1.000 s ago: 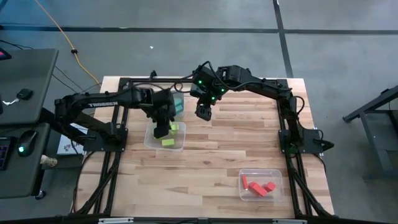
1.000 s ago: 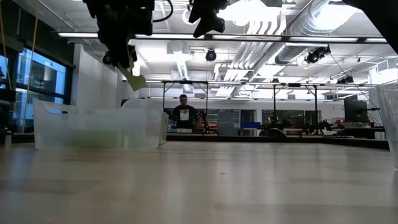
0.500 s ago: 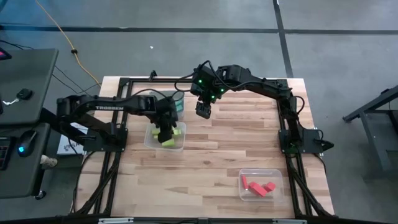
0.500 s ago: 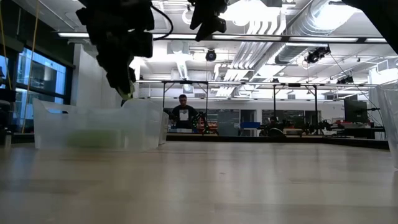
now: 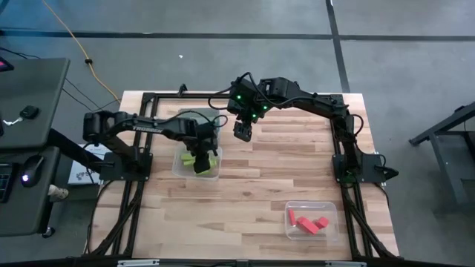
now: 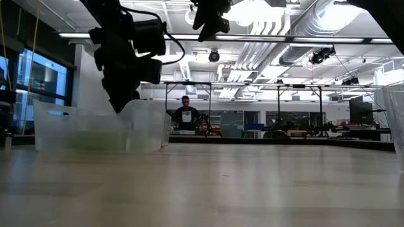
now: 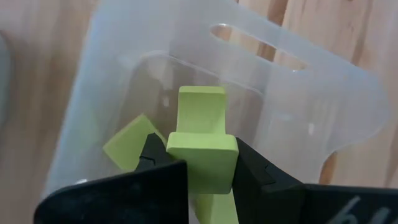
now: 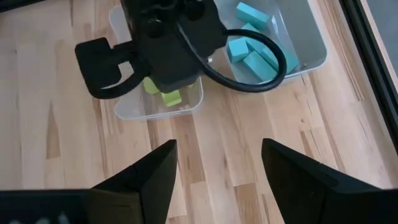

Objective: Sort & place blocks by color
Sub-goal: Put the green block into the left transparent bin, then return to Home Position

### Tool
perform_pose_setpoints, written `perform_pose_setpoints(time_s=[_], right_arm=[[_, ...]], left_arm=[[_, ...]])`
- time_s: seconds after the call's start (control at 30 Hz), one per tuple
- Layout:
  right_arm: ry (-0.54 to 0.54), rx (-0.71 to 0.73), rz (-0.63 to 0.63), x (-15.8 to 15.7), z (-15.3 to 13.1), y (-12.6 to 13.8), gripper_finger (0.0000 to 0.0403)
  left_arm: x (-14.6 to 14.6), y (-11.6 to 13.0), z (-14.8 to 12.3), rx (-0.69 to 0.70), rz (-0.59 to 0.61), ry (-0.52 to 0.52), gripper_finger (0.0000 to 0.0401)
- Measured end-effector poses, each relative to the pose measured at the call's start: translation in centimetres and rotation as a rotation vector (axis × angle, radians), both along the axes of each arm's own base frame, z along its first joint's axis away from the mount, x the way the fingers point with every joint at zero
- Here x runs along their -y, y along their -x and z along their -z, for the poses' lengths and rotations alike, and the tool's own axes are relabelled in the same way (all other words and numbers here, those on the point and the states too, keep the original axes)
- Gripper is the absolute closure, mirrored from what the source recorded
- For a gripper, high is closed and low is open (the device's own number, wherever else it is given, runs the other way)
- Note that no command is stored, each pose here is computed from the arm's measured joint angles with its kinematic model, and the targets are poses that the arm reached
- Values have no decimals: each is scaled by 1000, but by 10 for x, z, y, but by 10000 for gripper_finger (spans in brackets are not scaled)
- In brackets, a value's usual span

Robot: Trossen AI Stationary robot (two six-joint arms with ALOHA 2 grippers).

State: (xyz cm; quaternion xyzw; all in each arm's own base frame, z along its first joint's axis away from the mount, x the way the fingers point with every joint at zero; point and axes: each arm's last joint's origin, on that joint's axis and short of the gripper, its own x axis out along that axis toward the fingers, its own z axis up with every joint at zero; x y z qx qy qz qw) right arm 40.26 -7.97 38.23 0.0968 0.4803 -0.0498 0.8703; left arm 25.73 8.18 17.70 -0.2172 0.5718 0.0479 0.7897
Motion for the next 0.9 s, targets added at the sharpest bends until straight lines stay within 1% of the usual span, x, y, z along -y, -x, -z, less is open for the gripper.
perform_pose_setpoints(time_s=[0.1, 0.27, 0.37, 0.5, 0.63, 0.77, 0.9], right_arm=[[0, 0, 0, 0, 0, 0, 178], [0, 0, -1, 0, 0, 0, 178], [0, 0, -1, 0, 0, 0, 178], [0, 0, -1, 0, 0, 0, 178], [-1, -2, -1, 0, 0, 0, 178], [-7, -30, -1, -1, 1, 3, 178], [-14, -64, -1, -1, 3, 6, 178]], left_arm=[[0, -2, 3, 5, 13, 47, 371], [3, -4, 4, 3, 11, 25, 361], [3, -5, 4, 5, 4, 22, 340], [2, -4, 4, -2, -8, 20, 303], [3, -4, 4, -9, -34, 46, 270], [1, -10, -7, 10, -27, 44, 251], [-1, -16, -23, 20, -27, 40, 248]])
